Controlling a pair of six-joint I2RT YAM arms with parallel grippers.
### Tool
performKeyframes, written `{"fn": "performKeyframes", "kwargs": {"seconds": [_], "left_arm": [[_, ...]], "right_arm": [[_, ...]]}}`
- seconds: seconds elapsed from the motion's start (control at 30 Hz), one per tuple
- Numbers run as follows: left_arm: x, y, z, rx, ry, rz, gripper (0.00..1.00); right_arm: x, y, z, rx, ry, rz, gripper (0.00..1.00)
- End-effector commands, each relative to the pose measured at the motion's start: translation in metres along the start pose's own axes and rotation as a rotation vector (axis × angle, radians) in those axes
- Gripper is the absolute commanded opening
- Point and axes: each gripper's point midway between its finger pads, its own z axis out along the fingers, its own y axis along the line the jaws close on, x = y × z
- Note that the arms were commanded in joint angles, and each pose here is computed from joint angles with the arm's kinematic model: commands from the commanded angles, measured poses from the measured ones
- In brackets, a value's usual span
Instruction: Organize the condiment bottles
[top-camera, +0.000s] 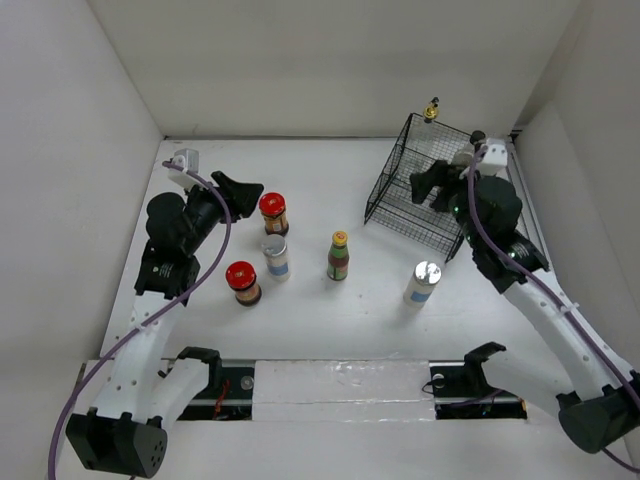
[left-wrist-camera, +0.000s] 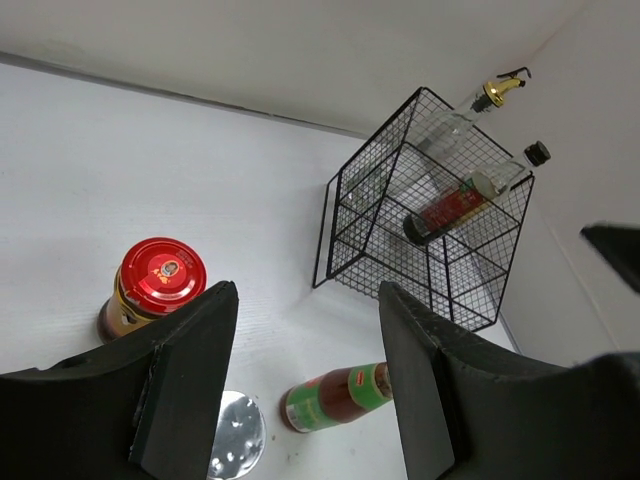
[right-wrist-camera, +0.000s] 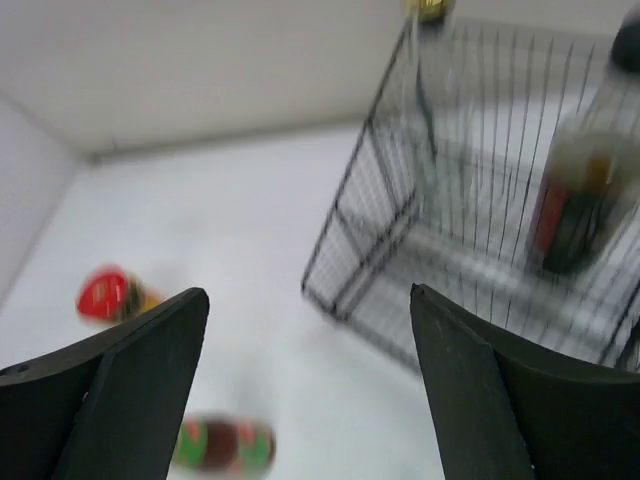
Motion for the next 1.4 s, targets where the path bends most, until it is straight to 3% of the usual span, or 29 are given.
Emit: {"fn": "performKeyframes", "kwargs": {"seconds": [0.0,0.07,0.1,0.27,0.57,0.9,0.93,1.1,1.17,1.27,1.37], "left_arm": [[-0.012,-0.005,-0.004,0.011,-0.057,0.011,0.54],[-0.013,-0.005,-0.006,0.002,-0.063,0.011,0.56],[-0.013,-0.005,-0.006,0.002,-0.063,0.011,0.57],[-0.014,-0.003,-0.006,-0.012,-0.060,0.007,0.60],[-0.017,-0.007,-0.012,-0.007,-0.066,0.010,0.61],[-0.015,-0.005,-0.010,-0.012,-0.059,0.007,0.61],[-0.019,-0.008,-0.010,-0.008,-0.066,0.009,0.61],[-0.017,-0.006,-0.010,-0.013,-0.059,0.016,0.61],[-0.019,-0.008,-0.011,-0.013,-0.059,0.016,0.61],[-0.019,-0.008,-0.011,-0.013,-0.059,0.016,0.61],[-0.019,-0.008,-0.011,-0.013,-0.059,0.016,0.61]], "right_arm": [[0.062,-0.028,-0.050,0.147,0.247,-0.020,0.88],[0.085,-0.040,-0.078,0.179,0.344,-0.051,0.92],[0.089,-0.044,-0.087,0.194,0.369,-0.040,1.00],[0.123,-0.054,-0.131,0.250,0.547,0.000,1.00],[0.171,-0.041,-0.129,0.248,0.775,-0.097,1.00],[0.186,-0.051,-0.115,0.281,0.800,-0.123,0.96],[0.190,-0.051,-0.115,0.276,0.820,-0.132,0.92],[0.200,-0.052,-0.113,0.283,0.861,-0.152,0.87],[0.204,-0.052,-0.113,0.282,0.879,-0.153,0.78],[0.188,-0.044,-0.103,0.271,0.810,-0.150,0.63],[0.140,-0.009,-0.081,0.177,0.657,-0.094,0.62]]}}
